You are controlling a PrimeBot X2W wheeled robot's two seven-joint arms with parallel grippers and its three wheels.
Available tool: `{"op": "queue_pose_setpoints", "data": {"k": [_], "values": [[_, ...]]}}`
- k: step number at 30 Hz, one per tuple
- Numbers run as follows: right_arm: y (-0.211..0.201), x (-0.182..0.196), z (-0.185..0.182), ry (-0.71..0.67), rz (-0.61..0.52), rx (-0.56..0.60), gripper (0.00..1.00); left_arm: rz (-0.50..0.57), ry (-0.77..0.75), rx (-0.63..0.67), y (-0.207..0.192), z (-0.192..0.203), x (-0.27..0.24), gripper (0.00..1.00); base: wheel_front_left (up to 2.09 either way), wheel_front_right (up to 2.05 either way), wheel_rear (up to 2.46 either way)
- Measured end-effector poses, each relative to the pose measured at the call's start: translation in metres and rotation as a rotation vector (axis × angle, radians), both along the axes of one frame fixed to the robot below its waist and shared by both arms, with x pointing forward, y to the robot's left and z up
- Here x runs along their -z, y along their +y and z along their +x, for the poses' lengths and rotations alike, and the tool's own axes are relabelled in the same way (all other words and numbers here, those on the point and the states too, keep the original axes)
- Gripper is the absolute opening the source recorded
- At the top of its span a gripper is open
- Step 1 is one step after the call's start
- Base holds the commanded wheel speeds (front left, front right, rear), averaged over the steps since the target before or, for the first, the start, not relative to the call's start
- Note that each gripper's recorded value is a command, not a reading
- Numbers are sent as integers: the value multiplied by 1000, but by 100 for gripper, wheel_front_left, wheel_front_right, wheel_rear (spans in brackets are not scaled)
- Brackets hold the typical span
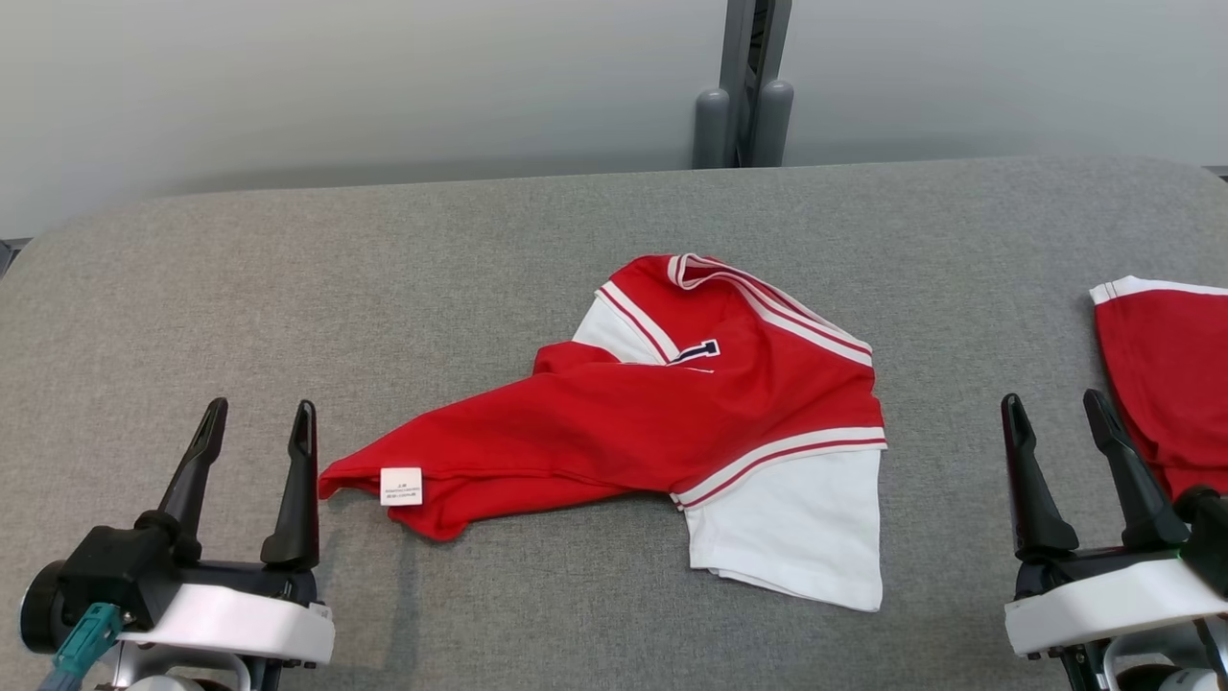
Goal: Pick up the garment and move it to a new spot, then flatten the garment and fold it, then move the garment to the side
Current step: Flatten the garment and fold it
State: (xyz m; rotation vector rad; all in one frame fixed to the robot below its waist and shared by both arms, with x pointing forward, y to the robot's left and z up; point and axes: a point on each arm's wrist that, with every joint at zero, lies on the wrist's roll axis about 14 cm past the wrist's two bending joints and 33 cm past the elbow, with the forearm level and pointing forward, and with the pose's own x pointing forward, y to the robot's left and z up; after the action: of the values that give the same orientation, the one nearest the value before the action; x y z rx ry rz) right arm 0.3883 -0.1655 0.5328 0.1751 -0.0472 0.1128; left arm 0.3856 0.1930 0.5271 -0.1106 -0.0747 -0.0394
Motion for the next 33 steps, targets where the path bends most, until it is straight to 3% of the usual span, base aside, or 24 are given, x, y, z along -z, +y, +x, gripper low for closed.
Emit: {"op": "queue_pose_setpoints", "data": {"k": [19,27,33], "values": [[7,8,8,22,9,-20,100,11,21,-8,14,4,7,100,0,0,0],[12,19,18,51,13,-35,100,-19,377,152,-5,-3,85,100,0,0,0],[11,31,23,76,22,-30,100,1,482,192,-2,1,113,100,0,0,0]]}}
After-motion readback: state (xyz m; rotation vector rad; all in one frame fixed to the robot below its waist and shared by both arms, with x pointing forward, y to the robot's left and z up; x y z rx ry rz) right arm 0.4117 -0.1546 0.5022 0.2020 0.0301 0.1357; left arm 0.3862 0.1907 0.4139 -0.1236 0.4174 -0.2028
